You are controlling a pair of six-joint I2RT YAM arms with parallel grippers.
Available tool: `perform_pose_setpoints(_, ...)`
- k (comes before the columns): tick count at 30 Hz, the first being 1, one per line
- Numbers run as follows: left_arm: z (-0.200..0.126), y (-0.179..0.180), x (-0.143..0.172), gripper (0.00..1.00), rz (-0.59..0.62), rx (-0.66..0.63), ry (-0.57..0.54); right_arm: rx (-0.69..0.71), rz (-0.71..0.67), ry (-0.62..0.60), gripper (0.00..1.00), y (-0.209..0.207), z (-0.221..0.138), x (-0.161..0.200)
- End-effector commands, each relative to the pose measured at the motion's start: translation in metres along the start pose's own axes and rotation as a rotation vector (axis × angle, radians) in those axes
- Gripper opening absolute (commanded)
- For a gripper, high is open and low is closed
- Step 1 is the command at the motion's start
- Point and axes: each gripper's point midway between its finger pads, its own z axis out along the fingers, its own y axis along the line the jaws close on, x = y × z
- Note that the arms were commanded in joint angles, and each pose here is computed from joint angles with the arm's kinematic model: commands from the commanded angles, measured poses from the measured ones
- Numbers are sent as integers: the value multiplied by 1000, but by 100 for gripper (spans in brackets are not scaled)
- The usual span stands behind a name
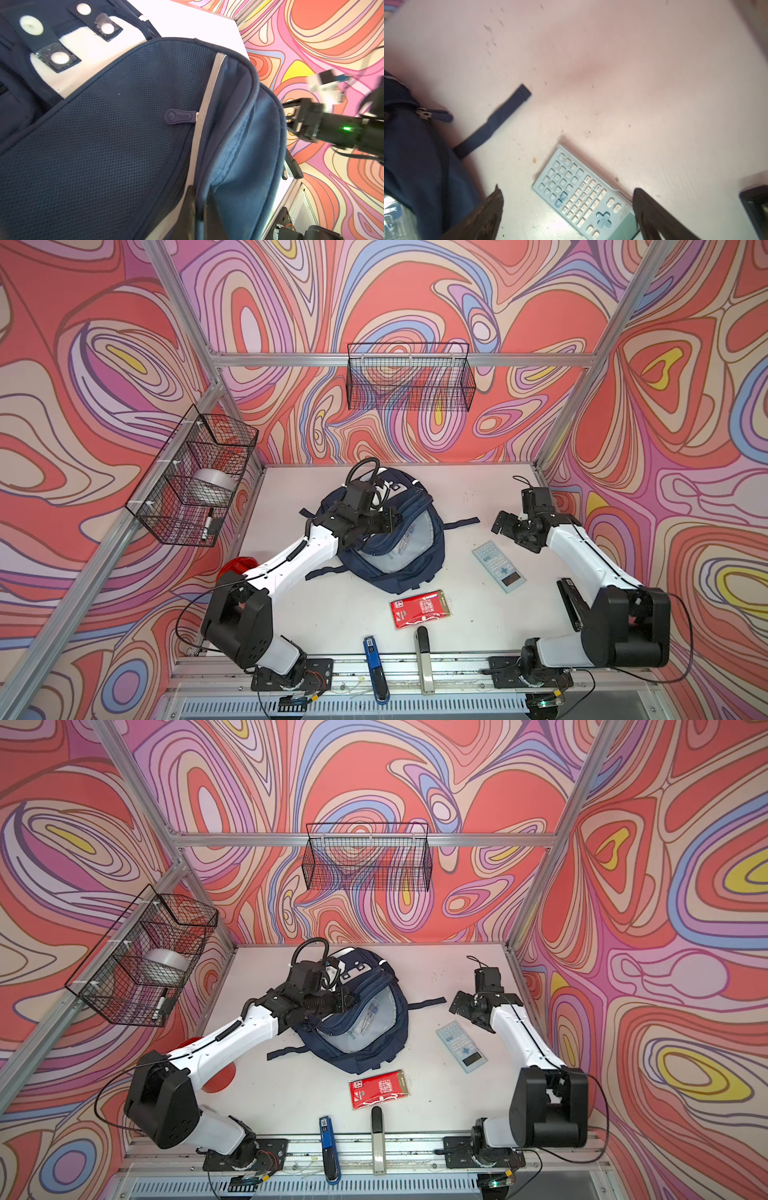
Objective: Pack books, pencil case, and school supplies into a backpack
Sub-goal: Pick up the calculator from the middle-right of the table.
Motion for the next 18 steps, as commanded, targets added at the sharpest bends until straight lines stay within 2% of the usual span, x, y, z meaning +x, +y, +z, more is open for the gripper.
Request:
perform_pose_setpoints(1, -5, -20, -1, 0, 9, 81, 2, -60, 17, 82, 98, -1, 22, 10)
perform_pose_setpoints(9, -4, -22, 4, 0, 8, 107, 20, 44, -57, 147, 97, -22, 60, 12)
perform_pose_setpoints(18, -5, -26, 3, 0, 15, 130, 13, -93, -19, 272, 91, -11, 58, 63)
